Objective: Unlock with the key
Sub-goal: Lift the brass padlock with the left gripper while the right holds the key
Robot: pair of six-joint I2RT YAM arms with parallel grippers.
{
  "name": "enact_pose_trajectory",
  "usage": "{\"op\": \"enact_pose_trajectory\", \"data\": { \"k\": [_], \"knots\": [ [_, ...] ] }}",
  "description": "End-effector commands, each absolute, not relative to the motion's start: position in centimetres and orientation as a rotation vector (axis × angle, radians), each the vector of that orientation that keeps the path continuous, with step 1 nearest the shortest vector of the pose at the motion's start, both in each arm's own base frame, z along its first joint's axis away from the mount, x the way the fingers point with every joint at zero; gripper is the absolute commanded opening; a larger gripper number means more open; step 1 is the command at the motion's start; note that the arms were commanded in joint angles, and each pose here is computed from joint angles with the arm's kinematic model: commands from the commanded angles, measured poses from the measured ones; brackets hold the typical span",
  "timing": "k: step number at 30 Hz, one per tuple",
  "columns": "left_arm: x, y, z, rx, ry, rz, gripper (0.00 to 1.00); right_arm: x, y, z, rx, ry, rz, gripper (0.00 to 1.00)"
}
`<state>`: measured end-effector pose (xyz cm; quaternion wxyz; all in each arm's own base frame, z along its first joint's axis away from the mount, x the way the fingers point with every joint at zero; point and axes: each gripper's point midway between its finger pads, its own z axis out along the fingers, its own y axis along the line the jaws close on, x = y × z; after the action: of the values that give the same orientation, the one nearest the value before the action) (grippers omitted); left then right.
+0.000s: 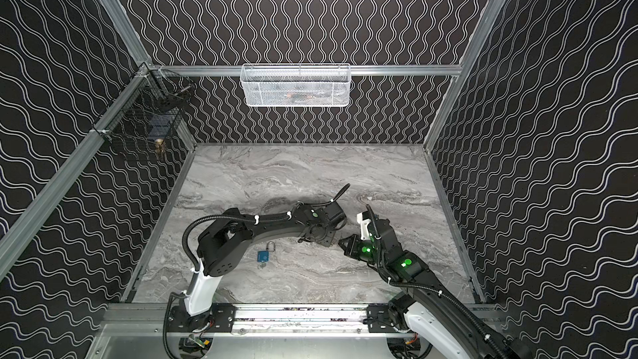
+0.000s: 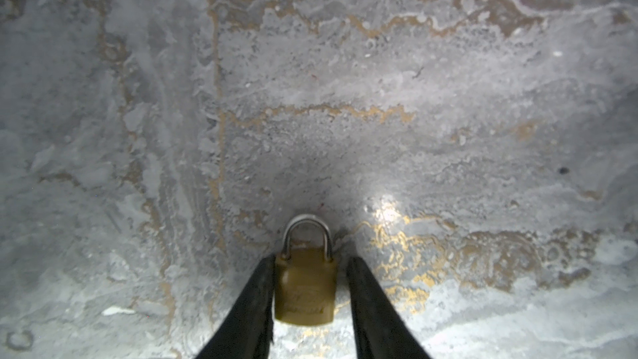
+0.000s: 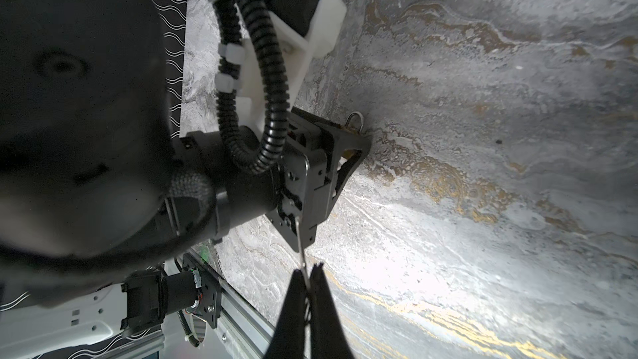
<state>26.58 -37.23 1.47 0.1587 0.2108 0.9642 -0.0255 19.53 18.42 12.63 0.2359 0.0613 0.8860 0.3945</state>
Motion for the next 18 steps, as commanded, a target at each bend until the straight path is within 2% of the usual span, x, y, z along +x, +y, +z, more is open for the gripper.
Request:
{"op": "enact_pose_trajectory", "data": {
  "k": [1,9,18],
  "knots": [
    [24.5,-34.4,-0.3,0.601,2.882,0.045,0.36,19.9,18.8,13.4,0.135,2.4,1.104,0.0],
    [23.9,-33.2,-0.6,0.43,2.94,-0.052,0.23,19.4,20.2,13.7,0.007,2.427,1.154,0.0],
    [22.2,-27.5,-1.2,0.085,2.993,-0.009,0.23,18.7,22.1,12.5,-0.111,2.486,1.236,0.0]
  ]
}}
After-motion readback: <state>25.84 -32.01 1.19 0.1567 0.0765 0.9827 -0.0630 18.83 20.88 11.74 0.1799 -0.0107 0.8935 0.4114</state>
